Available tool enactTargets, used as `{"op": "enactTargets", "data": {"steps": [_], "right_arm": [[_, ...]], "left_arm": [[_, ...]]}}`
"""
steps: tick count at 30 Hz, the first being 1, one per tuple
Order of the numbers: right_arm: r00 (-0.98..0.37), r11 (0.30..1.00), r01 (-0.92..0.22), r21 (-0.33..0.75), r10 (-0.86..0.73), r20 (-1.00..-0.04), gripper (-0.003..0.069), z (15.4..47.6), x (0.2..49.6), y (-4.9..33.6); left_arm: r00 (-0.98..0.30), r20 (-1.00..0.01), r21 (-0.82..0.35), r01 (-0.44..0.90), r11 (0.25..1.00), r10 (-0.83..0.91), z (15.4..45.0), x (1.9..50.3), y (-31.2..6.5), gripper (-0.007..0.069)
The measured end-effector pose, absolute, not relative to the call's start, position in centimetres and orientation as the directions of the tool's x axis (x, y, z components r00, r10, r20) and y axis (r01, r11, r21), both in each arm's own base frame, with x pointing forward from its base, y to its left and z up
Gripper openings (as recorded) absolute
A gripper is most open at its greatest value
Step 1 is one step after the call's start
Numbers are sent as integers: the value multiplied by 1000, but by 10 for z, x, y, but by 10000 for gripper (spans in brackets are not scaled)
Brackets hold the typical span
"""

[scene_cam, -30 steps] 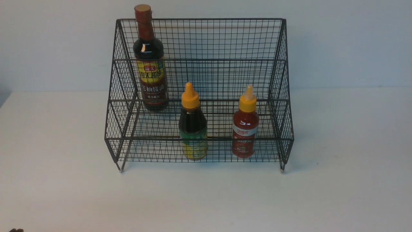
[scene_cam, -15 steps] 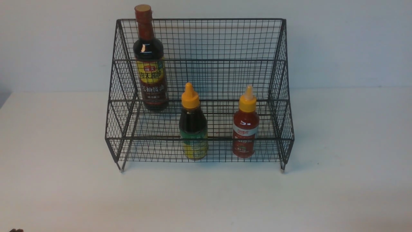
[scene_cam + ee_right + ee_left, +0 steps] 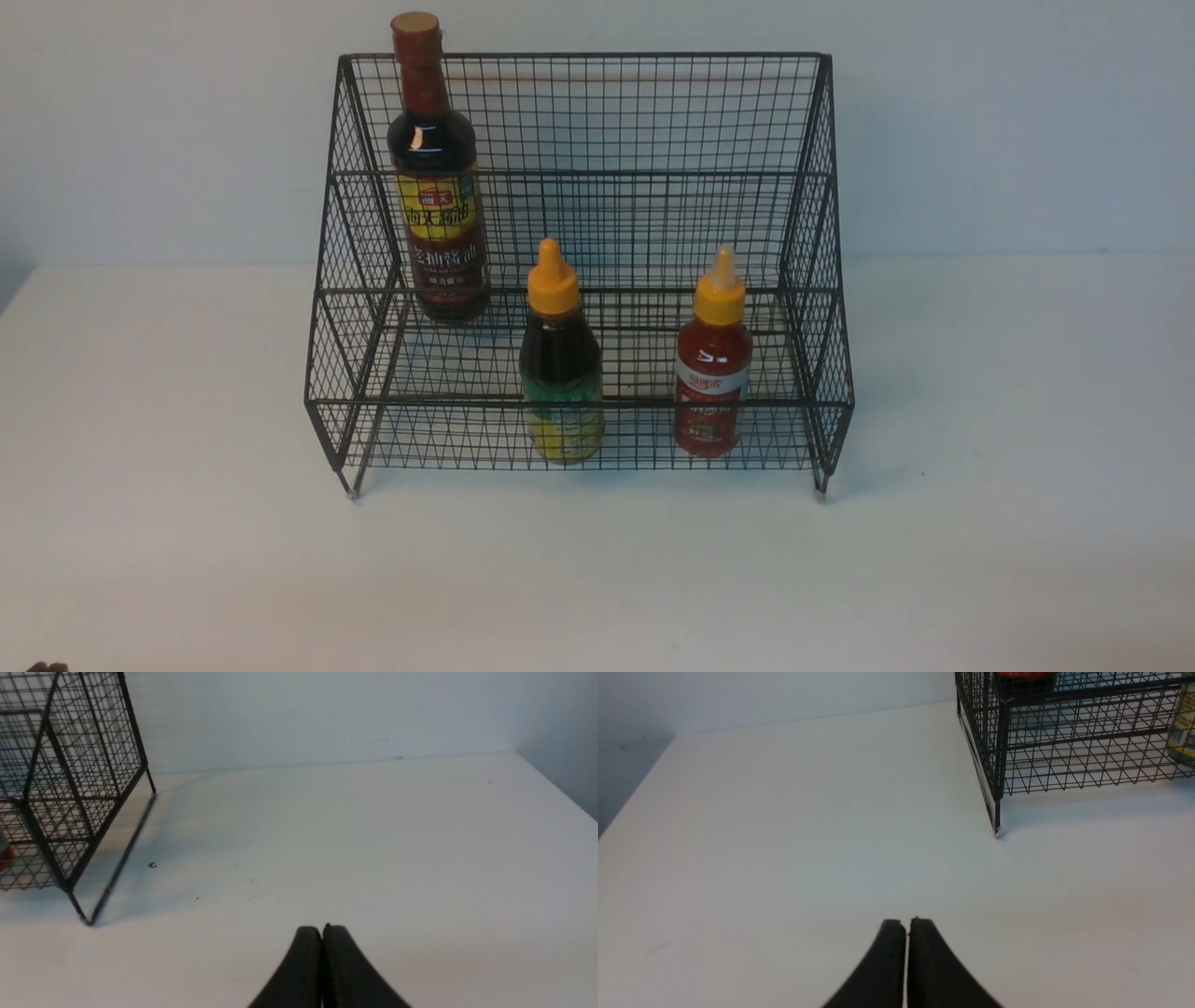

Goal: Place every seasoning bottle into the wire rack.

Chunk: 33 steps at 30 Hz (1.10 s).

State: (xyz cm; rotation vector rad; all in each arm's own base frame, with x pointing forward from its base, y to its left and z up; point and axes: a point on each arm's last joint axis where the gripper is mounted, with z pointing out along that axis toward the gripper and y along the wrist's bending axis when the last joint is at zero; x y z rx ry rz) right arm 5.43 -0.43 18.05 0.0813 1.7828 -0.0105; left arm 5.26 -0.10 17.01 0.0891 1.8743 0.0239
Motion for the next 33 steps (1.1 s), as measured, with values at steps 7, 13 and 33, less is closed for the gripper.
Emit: {"op": "enactTargets", "data": {"steps": [7,13,33], "right_arm": [[-212,999,37,36,43,-976,-15,180,54,-3],[-212,999,37,37,44,-976,-15,180,54,-3],[-212,999,37,35,42,-976,-15,180,54,-3]], "left_arm": [[-298,-952,62,50,997,74,170,53,-1,-5],[-298,-952,62,50,997,74,170,53,-1,-5],[-298,-952,62,50,997,74,170,53,-1,-5]]}}
